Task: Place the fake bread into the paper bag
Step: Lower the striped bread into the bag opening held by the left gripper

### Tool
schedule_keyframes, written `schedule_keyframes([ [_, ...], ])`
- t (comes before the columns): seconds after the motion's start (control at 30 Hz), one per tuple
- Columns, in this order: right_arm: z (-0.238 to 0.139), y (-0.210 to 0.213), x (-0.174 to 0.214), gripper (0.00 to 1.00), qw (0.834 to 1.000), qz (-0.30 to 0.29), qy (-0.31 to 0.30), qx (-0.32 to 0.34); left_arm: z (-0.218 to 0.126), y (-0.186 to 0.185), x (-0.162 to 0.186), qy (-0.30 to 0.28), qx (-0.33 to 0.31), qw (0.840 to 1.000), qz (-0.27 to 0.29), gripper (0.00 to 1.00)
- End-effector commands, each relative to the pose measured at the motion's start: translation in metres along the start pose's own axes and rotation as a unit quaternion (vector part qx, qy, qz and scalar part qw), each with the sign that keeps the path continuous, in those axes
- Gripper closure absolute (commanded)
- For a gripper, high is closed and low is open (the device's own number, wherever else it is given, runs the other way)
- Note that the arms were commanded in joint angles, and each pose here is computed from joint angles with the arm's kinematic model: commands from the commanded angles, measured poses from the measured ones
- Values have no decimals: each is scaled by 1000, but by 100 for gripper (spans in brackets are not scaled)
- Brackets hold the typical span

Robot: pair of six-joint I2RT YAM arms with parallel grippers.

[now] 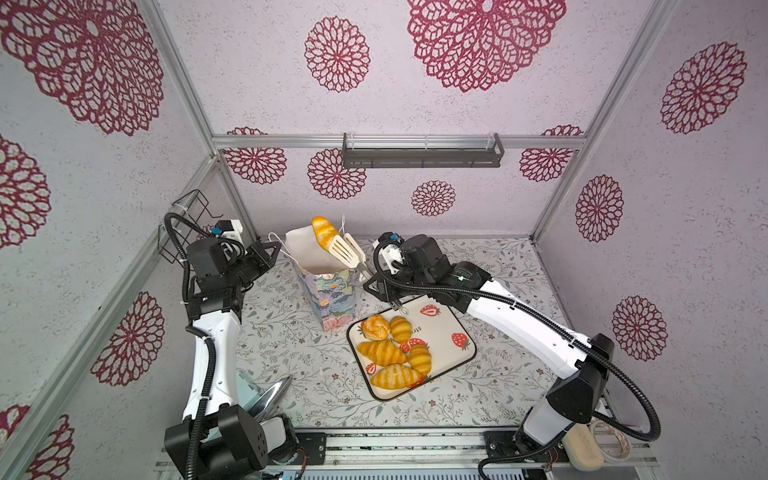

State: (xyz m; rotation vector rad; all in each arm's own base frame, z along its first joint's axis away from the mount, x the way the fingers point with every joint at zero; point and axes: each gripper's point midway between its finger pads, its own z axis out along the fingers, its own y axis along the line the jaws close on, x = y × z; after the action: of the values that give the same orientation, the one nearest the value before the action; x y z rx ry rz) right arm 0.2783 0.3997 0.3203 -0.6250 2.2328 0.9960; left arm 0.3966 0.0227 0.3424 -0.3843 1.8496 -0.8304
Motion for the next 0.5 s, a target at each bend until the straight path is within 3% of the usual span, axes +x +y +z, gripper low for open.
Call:
schedule_keyframes([
  [0.0, -15, 25, -31, 69, 998, -27, -53, -34, -7, -7, -6, -17, 10, 1000, 11, 100],
  [0.47, 4, 18, -32, 69, 999, -21, -33, -19, -7, -6, -5, -15, 12, 1000, 8, 100],
])
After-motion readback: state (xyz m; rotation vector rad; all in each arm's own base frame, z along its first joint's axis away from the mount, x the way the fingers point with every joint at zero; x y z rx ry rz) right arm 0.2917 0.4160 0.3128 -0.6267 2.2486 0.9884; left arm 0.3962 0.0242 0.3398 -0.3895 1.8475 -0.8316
